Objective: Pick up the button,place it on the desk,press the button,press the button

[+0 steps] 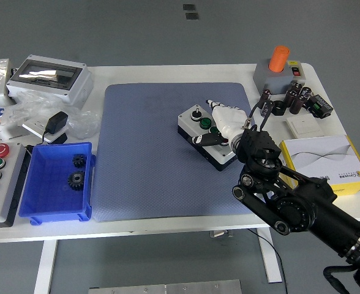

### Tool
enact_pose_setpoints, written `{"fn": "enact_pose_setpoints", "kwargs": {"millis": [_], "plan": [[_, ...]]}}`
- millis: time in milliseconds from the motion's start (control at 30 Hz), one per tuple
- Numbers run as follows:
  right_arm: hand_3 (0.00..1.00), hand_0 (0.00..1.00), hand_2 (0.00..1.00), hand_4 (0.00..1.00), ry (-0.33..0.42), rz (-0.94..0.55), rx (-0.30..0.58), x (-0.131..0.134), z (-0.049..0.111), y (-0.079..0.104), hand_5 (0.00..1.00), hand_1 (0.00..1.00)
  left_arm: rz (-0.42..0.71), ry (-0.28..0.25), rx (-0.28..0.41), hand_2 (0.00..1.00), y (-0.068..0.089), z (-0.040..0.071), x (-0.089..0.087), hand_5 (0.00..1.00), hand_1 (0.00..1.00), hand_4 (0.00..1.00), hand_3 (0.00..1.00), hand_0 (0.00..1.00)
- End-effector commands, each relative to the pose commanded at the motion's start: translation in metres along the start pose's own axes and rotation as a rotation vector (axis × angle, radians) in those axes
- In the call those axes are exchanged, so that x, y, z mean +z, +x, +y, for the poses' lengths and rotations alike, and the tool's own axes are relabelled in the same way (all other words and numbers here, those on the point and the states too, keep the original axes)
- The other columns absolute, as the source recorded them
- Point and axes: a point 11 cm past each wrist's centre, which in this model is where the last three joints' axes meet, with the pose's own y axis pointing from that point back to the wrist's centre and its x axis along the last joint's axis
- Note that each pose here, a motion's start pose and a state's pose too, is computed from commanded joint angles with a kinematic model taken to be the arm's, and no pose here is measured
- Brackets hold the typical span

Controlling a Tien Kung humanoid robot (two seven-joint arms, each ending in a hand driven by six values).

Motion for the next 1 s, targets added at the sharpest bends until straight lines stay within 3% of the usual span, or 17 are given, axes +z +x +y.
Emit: {"fn": "enact_pose_setpoints", "kwargs": {"millis": [467, 500, 667, 700, 867, 900, 1000], "plan": [[0.998, 0.926, 0.956, 0.998, -0.033, 0.04, -0.037, 0.002, -0.002, -0.018, 0.56, 0.909, -0.005, -0.015, -0.005, 0.677, -0.001, 0.0, 0.004, 0.179, 0.729, 0.664, 0.812, 0.73], [0.998, 0.843, 0.879, 0.998, -0.038, 0.042, -0.039, 0.003, -0.003, -0.019, 0.534, 0.834, -0.005, -0.015, -0.005, 0.676, -0.001, 0.0, 0.004, 0.175, 0.729, 0.663, 0.812, 0.731], [0.998, 0.843, 0.879, 0.998, -0.055, 0.042, -0.043, 0.007, -0.005, -0.023, 0.534, 0.834, -0.006, -0.017, -0.006, 0.676, -0.001, 0.0, 0.004, 0.175, 0.729, 0.663, 0.812, 0.731], [0.966, 0.633, 0.743, 0.926, -0.056, 0.042, -0.042, 0.007, -0.005, -0.023, 0.361, 0.72, -0.006, -0.018, -0.005, 0.675, -0.001, 0.0, 0.004, 0.167, 0.729, 0.658, 0.812, 0.731], [0.966, 0.633, 0.743, 0.926, -0.062, 0.038, -0.025, 0.008, -0.007, -0.024, 0.361, 0.72, -0.008, -0.024, -0.006, 0.675, -0.001, 0.0, 0.006, 0.167, 0.729, 0.658, 0.812, 0.731], [0.906, 0.464, 0.681, 0.906, -0.063, 0.037, -0.022, 0.008, -0.007, -0.024, 0.341, 0.641, -0.008, -0.025, -0.005, 0.675, -0.001, 0.0, 0.006, 0.165, 0.729, 0.657, 0.812, 0.731], [0.906, 0.464, 0.681, 0.906, -0.063, 0.036, -0.015, 0.008, -0.007, -0.025, 0.341, 0.641, -0.009, -0.026, -0.005, 0.675, -0.002, 0.0, 0.006, 0.165, 0.729, 0.657, 0.812, 0.731]]}}
